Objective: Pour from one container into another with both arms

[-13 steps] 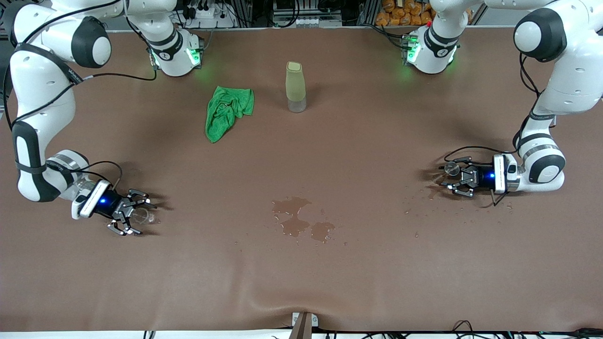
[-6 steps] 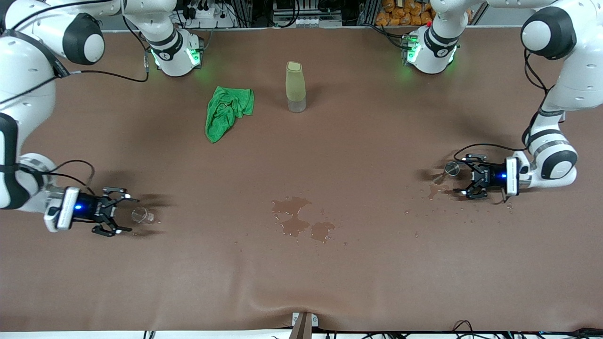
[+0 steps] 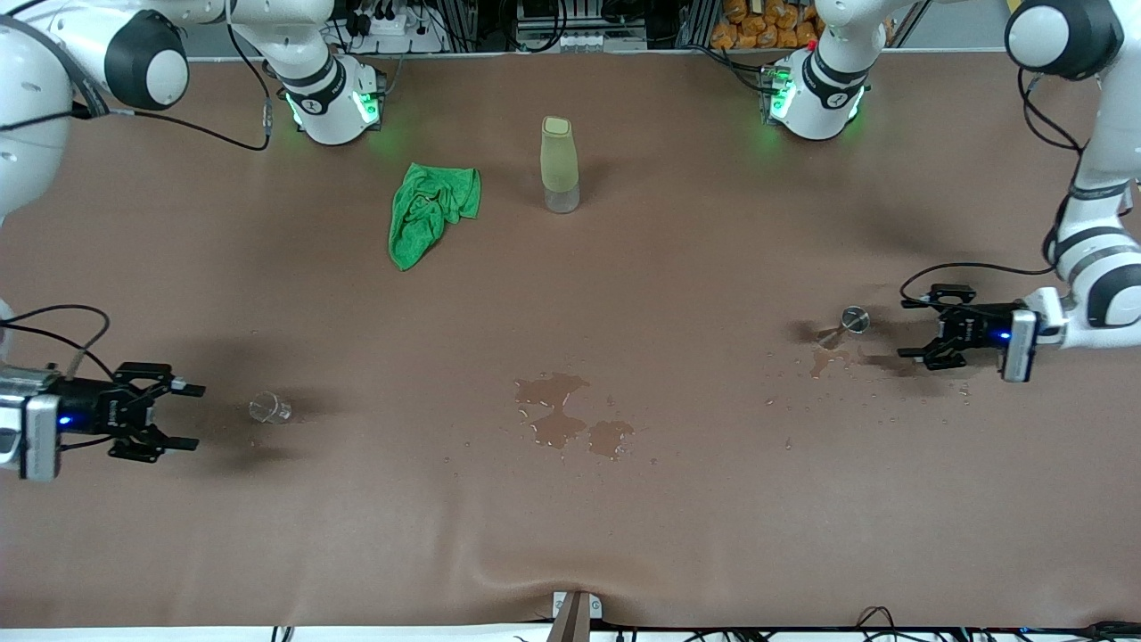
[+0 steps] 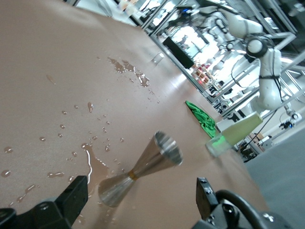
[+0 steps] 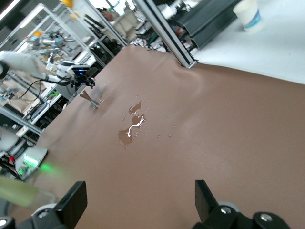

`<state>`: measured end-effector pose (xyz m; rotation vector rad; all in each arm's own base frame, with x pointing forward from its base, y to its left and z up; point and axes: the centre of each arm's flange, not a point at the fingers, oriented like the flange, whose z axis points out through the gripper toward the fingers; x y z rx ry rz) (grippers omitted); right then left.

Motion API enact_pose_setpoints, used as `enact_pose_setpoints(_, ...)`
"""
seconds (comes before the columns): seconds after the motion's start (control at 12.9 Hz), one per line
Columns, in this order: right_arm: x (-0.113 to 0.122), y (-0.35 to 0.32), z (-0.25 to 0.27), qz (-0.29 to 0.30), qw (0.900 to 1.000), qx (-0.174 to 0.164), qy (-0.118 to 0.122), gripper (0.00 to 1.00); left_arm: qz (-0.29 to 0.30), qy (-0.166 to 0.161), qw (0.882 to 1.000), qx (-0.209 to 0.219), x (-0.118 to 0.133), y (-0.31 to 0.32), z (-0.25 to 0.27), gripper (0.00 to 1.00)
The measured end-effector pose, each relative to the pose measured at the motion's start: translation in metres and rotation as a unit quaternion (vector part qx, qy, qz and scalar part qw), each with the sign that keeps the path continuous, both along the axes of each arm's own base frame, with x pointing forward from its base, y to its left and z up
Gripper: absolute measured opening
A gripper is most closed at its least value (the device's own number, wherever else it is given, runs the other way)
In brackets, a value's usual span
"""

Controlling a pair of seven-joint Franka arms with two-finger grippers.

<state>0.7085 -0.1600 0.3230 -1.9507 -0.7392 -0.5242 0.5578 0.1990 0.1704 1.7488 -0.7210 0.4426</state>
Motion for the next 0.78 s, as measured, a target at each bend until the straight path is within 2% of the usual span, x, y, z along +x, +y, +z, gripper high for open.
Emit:
enact_pose_setpoints(0.16, 0.007, 0.028, 0.046, -0.021, 0.997, -0.029, 0.072, 1.0, 0.001, 0.064, 0.996, 0.055, 0.005, 0.011, 0.045, 1.0)
enact_pose_setpoints(0.23, 0.008, 0.045, 0.069, -0.034, 0.992, -0.048, 0.11, 1.0, 0.005, 0.085, 0.993, 0.083, 0.006, 0.019, 0.07, 1.0)
enact_pose_setpoints(0.31, 0.007, 0.059, 0.093, -0.051, 0.985, -0.074, 0.146, 1.0, 0.016, 0.099, 0.99, 0.101, 0.007, 0.024, 0.092, 1.0)
enact_pose_setpoints(0.47, -0.003, 0.085, 0.143, -0.095, 0.963, -0.135, 0.213, 1.0, 0.042, 0.128, 0.983, 0.123, 0.008, 0.027, 0.13, 1.0)
enact_pose_setpoints(0.54, -0.009, 0.096, 0.165, -0.115, 0.951, -0.167, 0.234, 1.0, 0.054, 0.144, 0.979, 0.134, 0.009, 0.028, 0.148, 1.0)
enact_pose_setpoints(0.62, -0.015, 0.106, 0.18, -0.128, 0.941, -0.199, 0.244, 1.0, 0.065, 0.159, 0.974, 0.149, 0.008, 0.028, 0.167, 1.0)
enact_pose_setpoints(0.78, -0.023, 0.116, 0.196, -0.138, 0.926, -0.253, 0.245, 1.0, 0.088, 0.185, 0.964, 0.17, 0.004, 0.027, 0.206, 1.0)
